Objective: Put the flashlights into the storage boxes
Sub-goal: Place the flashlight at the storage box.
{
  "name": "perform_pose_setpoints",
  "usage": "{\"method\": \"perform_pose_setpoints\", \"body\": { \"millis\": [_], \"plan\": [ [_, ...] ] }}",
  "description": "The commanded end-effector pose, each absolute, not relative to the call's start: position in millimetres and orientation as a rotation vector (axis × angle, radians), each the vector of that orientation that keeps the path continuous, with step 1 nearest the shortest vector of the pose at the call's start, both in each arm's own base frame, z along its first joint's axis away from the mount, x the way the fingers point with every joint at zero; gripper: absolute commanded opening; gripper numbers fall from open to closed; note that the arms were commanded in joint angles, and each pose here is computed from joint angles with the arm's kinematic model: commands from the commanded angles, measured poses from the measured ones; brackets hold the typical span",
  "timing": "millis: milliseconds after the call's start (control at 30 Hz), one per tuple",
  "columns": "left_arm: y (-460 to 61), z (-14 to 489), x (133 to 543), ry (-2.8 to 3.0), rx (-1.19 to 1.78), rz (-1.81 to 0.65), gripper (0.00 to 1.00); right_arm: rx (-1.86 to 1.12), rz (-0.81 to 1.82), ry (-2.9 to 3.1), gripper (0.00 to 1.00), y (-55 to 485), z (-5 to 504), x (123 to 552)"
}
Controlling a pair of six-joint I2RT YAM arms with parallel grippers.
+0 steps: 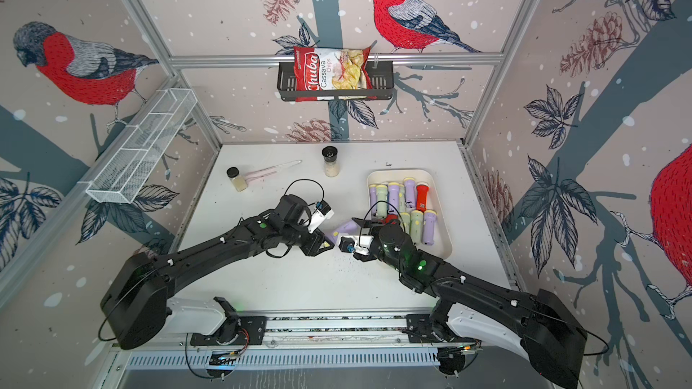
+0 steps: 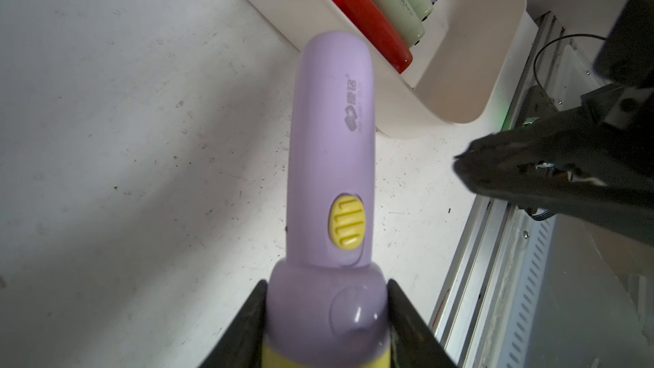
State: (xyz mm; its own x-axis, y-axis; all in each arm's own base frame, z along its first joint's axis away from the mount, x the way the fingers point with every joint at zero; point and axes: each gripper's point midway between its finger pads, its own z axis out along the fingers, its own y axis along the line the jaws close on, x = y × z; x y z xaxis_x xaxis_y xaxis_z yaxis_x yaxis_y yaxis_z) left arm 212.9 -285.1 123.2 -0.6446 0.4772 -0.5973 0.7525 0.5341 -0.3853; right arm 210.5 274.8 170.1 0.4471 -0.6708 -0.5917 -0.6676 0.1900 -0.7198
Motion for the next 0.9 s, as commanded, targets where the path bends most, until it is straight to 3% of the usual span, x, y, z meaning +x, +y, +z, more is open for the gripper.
{"method": "perform_pose_setpoints", "body": {
  "millis": [0, 467, 867],
  "plan": [
    [-291, 132, 208, 2.333, 1.016, -0.948, 0.25, -1.548, -0.099, 1.209, 0.67, 276, 168, 216],
    [-302, 142, 206, 2.316, 1.039, -1.036, 0.25, -1.703, -0.283, 1.196, 0.65, 283, 141, 231],
    [-304, 147, 204, 2.312, 1.046, -1.063, 0.25, -1.664, -0.456, 1.158, 0.54, 282, 147, 248]
  ]
}}
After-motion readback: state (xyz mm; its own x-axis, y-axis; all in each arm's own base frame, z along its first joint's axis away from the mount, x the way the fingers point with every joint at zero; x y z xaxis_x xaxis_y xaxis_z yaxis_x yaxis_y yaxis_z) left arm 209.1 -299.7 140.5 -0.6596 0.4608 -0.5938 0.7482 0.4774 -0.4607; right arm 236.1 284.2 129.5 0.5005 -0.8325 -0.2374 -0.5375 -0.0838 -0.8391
